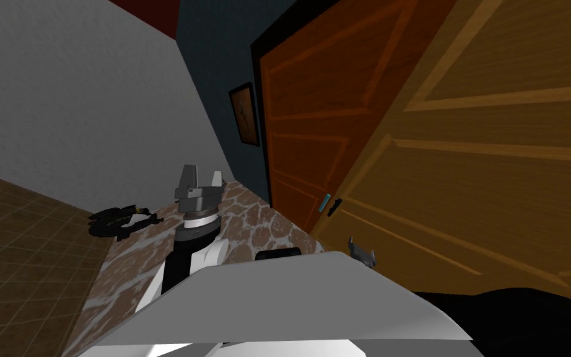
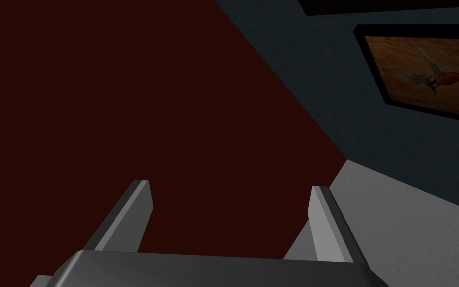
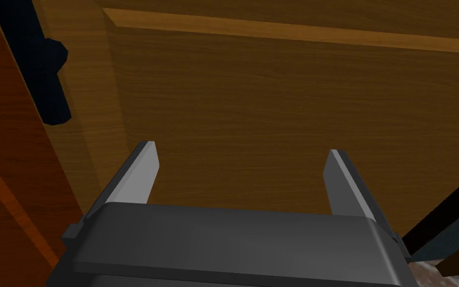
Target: Pull the door open
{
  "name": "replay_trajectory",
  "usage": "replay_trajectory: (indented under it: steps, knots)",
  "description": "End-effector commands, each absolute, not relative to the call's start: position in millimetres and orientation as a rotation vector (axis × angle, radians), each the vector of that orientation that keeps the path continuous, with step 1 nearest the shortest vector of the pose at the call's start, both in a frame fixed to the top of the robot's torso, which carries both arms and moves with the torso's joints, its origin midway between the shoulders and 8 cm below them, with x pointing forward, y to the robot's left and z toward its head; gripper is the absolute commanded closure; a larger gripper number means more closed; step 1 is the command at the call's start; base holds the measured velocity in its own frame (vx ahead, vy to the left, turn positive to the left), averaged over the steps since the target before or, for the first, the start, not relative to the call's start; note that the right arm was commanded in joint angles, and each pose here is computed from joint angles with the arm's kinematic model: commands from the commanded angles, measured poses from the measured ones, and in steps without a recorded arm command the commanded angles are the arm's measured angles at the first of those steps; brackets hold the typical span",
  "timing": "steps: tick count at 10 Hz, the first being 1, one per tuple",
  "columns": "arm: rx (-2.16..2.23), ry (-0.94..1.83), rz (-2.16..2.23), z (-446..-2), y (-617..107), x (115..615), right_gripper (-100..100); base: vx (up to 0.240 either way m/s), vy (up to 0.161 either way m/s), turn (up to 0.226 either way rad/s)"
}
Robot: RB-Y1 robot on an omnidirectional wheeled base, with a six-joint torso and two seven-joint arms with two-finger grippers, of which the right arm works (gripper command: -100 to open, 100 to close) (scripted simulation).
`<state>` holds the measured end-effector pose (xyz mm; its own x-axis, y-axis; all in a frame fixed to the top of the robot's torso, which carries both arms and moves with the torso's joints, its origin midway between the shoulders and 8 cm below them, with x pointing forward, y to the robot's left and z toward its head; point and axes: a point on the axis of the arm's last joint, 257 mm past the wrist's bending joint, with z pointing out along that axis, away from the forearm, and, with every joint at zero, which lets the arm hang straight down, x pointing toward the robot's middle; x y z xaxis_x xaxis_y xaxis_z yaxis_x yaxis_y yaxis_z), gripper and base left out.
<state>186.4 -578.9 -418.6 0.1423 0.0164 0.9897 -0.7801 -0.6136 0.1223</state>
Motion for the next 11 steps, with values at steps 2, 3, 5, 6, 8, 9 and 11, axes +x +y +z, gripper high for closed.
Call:
replay_trajectory:
  steps: [2,3,5,6,8,9,11]
  knots:
    - [1.760,-0.733,1.613,-411,-567,220,-100,0.196,-0.092,0.169]
    - [1.760,-0.733,1.613,-411,-567,220,-100,0.113,-0.063,0.045]
    - [1.757,-0.726,1.690,-400,-554,254,-100,0.150,-0.079,0.174]
    - [1.757,-0.726,1.690,-400,-554,254,-100,0.151,-0.075,0.069]
    - [1.753,-0.719,1.745,-391,-543,278,-100,0.058,-0.041,0.042]
    - [1.753,-0.719,1.745,-391,-543,278,-100,0.106,-0.063,0.164]
    - [1.762,-0.723,1.721,-396,-541,268,100,0.016,-0.010,0.003]
